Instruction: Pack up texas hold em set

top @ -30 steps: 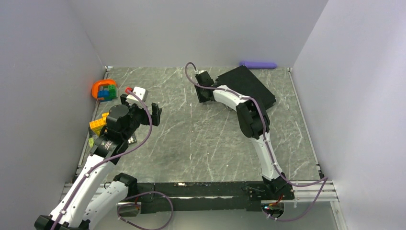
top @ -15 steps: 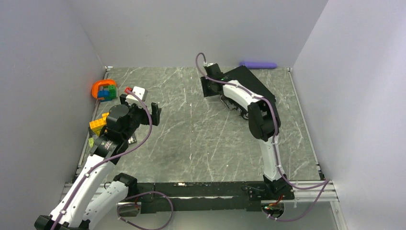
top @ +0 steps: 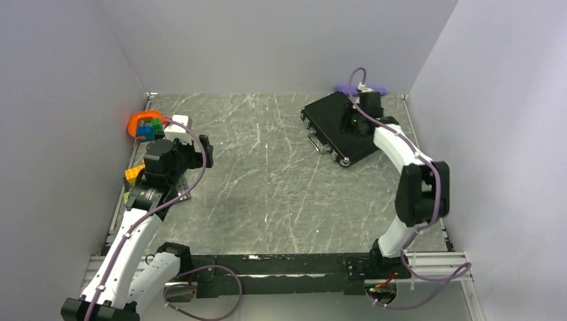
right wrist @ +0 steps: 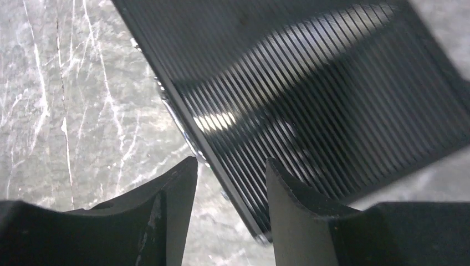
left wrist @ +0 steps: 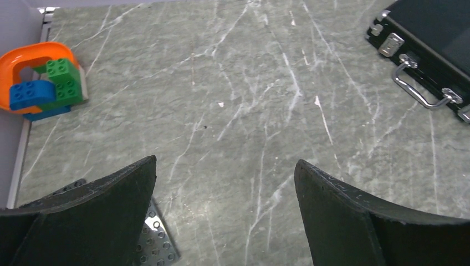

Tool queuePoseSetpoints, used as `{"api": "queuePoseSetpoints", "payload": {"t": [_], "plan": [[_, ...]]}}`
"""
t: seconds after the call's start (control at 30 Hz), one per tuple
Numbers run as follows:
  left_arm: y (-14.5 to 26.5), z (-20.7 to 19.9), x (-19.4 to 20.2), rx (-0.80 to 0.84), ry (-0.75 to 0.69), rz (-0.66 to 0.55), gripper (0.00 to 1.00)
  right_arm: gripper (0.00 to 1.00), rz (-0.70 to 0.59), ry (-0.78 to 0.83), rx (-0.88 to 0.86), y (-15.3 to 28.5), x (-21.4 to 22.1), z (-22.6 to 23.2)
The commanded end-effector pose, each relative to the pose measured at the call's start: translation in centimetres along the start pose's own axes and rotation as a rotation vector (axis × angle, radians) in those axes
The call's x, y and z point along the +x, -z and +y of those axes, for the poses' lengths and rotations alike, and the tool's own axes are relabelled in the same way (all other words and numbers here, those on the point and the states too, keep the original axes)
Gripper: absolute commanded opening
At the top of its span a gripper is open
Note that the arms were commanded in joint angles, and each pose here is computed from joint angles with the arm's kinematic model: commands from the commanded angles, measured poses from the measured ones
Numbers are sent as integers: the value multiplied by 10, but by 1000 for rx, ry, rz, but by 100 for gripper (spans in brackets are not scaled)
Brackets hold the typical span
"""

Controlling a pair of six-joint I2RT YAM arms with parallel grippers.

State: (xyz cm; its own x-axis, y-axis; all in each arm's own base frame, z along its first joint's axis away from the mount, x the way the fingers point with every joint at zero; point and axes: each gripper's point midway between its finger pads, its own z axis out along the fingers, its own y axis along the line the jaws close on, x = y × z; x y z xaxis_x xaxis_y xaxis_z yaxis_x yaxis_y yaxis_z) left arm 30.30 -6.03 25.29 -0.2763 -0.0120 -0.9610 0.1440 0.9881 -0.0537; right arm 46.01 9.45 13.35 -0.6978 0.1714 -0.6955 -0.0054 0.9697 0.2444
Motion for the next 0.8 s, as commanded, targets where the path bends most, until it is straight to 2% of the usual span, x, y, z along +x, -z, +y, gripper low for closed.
{"api": "queuePoseSetpoints", "payload": {"t": [0.0,0.17,0.37,0.5,0.77], "plan": [[-1,11,-13,-24,39,-34,98,53,-178,-34,-26,60,-37,-13],[6,18,-20,-51,-14,-76,98,53,-313,-24,59,120,-47,-37],[24,17,-34,-37,-63,-190,98,54,-519,-15,103,176,-48,-45],[34,24,-40,-73,-96,-238,98,56,-636,13,121,195,-39,-52],[38,25,-43,-77,-95,-264,98,56,-669,40,139,199,-37,-56]]}}
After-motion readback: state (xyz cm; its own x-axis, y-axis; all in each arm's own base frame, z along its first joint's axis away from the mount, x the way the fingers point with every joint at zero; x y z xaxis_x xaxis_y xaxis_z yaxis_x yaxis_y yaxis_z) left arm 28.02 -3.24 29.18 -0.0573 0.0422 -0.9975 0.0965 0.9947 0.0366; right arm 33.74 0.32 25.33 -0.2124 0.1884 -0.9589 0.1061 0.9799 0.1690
